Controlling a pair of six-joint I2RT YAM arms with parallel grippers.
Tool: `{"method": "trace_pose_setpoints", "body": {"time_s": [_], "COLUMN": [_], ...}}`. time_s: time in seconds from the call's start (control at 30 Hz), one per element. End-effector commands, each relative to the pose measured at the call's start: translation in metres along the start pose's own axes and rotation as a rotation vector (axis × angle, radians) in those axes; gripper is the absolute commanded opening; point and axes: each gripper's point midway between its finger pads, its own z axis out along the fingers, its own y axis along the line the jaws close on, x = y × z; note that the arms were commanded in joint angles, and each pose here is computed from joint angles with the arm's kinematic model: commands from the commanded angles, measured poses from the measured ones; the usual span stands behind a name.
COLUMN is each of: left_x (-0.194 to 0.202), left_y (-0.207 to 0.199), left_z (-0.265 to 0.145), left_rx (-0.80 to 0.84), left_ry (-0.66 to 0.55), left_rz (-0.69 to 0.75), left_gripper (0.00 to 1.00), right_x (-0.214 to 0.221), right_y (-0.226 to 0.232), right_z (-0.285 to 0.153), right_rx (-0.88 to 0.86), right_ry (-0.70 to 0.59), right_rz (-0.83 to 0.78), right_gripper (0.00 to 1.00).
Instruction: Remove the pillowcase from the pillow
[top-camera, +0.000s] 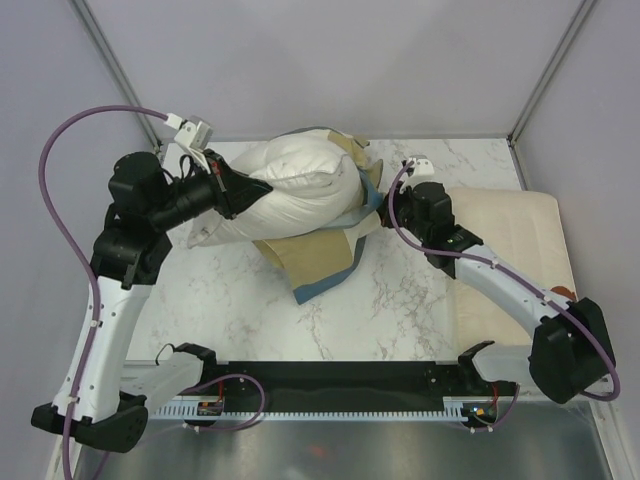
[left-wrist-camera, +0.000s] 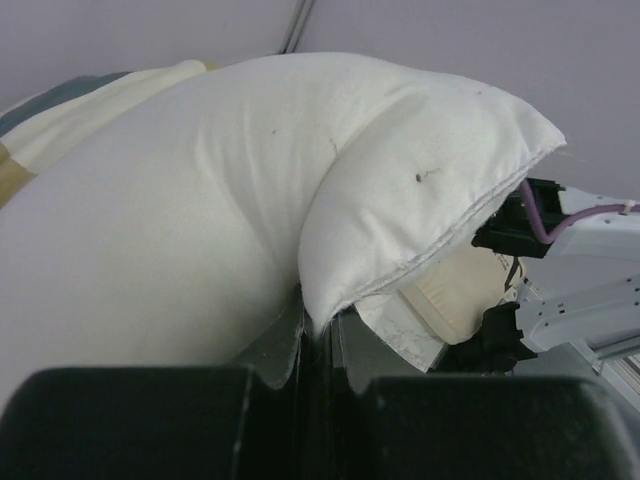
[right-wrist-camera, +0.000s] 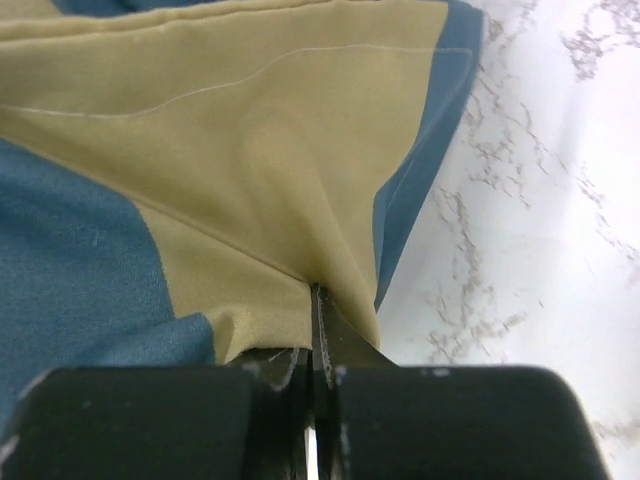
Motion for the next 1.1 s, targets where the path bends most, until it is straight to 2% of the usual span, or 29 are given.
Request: {"method": "trace_pose_setpoints", "body": {"time_s": [0.0, 0.13, 0.33, 0.47, 0.63, 0.67, 0.7, 0.73, 0.77, 0.8, 0.83, 0.9, 0.93, 0.97, 1.07], "left_x": [-0.073, -0.105, -0.108, -0.103, -0.090, -0.087, -0.075, -0.076, -0.073, -0.062, -0.062, -0.058, -0.057, -0.050, -0.044], "left_y": [-0.056, -0.090, -0.099, -0.091, -0.063, -0.055, -0.043, -0.035, -0.026, -0.019, -0.011, -0.004, 0.004, 0.011, 0.009], "left_z": [-0.044, -0.066, -0.072, -0.064, -0.030, -0.022, -0.010, -0.003, 0.007, 0.018, 0.025, 0.050, 0.061, 0.077, 0.104], "left_rx": [0.067, 0.130, 0.149, 0.140, 0.131, 0.121, 0.111, 0.090, 0.078, 0.073, 0.039, 0.039, 0.002, -0.021, -0.067], "left_ry": [-0.200, -0.264, -0.269, -0.253, -0.219, -0.209, -0.182, -0.202, -0.205, -0.190, -0.215, -0.215, -0.221, -0.202, -0.204], "left_rz": [0.058, 0.087, 0.064, 0.030, -0.074, -0.094, -0.132, -0.137, -0.146, -0.165, -0.176, -0.186, -0.191, -0.185, -0.165], "left_gripper": [0.02, 0.02, 0.02, 0.02, 0.02, 0.02, 0.02, 0.02, 0.02, 0.02, 0.02, 0.02, 0.02, 0.02, 0.02], "right_x": [0.020, 0.036, 0.066, 0.059, 0.015, 0.007, -0.001, -0.020, -0.021, -0.028, -0.042, -0.043, -0.057, -0.053, -0.072], "right_y": [-0.069, -0.077, -0.094, -0.098, -0.077, -0.071, -0.068, -0.059, -0.057, -0.054, -0.048, -0.046, -0.040, -0.035, -0.002], "right_z": [0.016, 0.031, 0.053, 0.061, 0.047, 0.041, 0.034, 0.020, 0.011, 0.003, -0.013, -0.031, -0.048, -0.055, -0.089], "right_rx": [0.234, 0.240, 0.261, 0.259, 0.206, 0.193, 0.186, 0.165, 0.164, 0.161, 0.153, 0.164, 0.144, 0.128, -0.014], "right_ry": [0.020, 0.051, 0.121, 0.120, 0.066, 0.060, 0.046, 0.003, 0.016, 0.004, -0.034, -0.038, -0.089, -0.096, -0.196], "right_rz": [0.020, 0.037, 0.048, 0.046, 0.056, 0.059, 0.065, 0.069, 0.071, 0.075, 0.093, 0.135, 0.163, 0.236, 0.385], "right_gripper": [0.00, 0.00, 0.00, 0.00, 0.00, 0.04, 0.12, 0.41, 0.57, 0.66, 0.86, 0.91, 0.94, 0.95, 0.96]}}
